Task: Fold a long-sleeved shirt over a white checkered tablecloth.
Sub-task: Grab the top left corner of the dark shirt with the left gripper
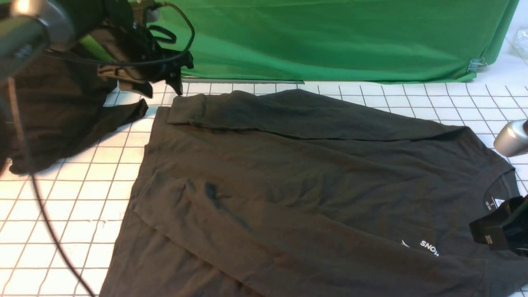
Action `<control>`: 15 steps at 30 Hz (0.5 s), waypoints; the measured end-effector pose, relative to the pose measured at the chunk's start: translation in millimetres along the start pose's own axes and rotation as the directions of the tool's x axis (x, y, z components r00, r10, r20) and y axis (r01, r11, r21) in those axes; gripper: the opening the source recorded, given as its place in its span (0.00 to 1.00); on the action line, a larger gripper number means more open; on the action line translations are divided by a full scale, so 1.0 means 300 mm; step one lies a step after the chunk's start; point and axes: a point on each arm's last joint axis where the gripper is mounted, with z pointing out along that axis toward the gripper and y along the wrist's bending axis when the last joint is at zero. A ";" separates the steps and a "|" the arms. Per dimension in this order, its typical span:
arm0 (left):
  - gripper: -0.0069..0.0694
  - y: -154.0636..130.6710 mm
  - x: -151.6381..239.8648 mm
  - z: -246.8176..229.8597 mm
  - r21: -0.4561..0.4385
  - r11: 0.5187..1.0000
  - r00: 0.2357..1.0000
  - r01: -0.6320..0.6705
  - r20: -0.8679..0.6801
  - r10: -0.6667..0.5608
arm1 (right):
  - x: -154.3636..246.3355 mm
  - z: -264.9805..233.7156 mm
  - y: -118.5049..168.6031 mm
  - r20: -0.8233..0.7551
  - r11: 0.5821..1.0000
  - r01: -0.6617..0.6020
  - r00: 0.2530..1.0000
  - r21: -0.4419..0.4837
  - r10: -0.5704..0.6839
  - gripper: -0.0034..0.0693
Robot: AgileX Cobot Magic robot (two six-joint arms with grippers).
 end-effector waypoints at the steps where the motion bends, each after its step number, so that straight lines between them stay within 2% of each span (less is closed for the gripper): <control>1: 0.67 -0.001 -0.003 -0.003 0.001 1.000 1.000 0.000 0.004 0.000 | 0.000 0.000 0.000 -0.001 1.000 0.000 1.000 0.000 0.000 0.18; 2: 0.67 0.007 0.002 0.062 -0.004 1.000 1.000 0.005 -0.008 -0.005 | 0.001 0.000 0.000 -0.004 1.000 0.000 1.000 -0.001 0.000 0.18; 7: 0.67 0.021 0.031 0.191 -0.012 1.000 0.999 0.017 -0.035 -0.017 | 0.004 0.000 0.001 -0.014 1.000 0.000 1.000 -0.003 0.000 0.19; 12: 0.65 0.020 0.033 0.220 0.003 1.000 0.999 0.031 -0.020 -0.030 | 0.006 0.000 0.001 -0.018 1.000 0.000 1.000 -0.004 0.000 0.19; 14: 0.60 0.020 0.032 0.221 0.003 1.000 0.999 0.031 -0.018 -0.031 | 0.006 0.000 0.001 -0.018 1.000 0.000 1.000 -0.004 0.000 0.19; 15: 0.52 0.020 0.032 0.221 0.003 1.000 1.000 0.025 -0.018 -0.025 | 0.006 0.000 0.001 -0.019 1.000 0.000 1.000 -0.004 0.000 0.19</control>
